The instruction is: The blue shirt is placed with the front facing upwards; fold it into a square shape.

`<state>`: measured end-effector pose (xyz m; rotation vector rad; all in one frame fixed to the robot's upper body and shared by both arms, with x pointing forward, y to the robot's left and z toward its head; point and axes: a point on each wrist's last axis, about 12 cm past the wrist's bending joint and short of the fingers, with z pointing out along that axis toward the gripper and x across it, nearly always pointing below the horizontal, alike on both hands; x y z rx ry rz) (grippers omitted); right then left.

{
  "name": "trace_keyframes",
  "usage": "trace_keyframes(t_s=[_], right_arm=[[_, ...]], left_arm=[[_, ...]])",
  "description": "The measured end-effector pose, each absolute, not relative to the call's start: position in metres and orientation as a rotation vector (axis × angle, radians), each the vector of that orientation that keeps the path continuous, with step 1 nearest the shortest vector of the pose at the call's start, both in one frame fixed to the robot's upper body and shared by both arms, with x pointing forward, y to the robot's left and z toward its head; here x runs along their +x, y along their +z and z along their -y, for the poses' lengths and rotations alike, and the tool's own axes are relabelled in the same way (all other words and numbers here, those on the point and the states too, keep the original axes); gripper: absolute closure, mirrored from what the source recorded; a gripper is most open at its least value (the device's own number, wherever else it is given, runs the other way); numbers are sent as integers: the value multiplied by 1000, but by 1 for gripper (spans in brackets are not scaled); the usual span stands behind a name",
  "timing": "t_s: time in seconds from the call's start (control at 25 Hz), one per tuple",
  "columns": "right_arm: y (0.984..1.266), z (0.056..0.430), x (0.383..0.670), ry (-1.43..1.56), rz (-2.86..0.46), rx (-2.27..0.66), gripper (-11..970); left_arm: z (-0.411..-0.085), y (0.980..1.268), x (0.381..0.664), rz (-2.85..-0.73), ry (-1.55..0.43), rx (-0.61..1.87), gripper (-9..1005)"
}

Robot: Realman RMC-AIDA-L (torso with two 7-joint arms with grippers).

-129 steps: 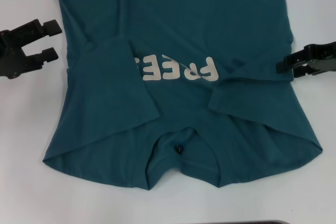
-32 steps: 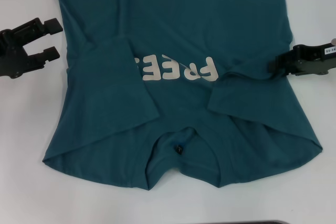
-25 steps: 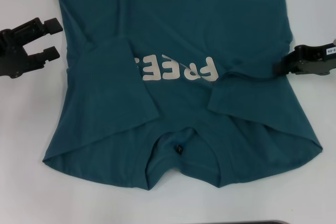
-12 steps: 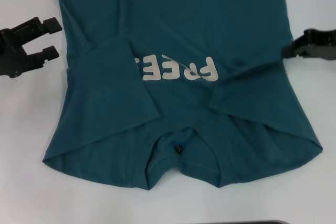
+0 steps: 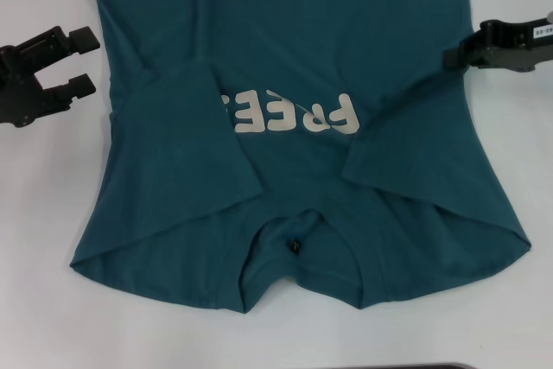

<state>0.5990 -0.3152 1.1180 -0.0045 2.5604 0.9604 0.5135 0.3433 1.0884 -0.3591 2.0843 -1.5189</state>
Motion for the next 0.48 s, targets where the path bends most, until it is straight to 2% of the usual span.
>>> trace_keyframes(t_s=[0.48], right_arm=[[1118, 299, 611, 907, -2580, -76, 884]], left_arm=[[-347, 1087, 510, -2075, -1520, -372, 65]])
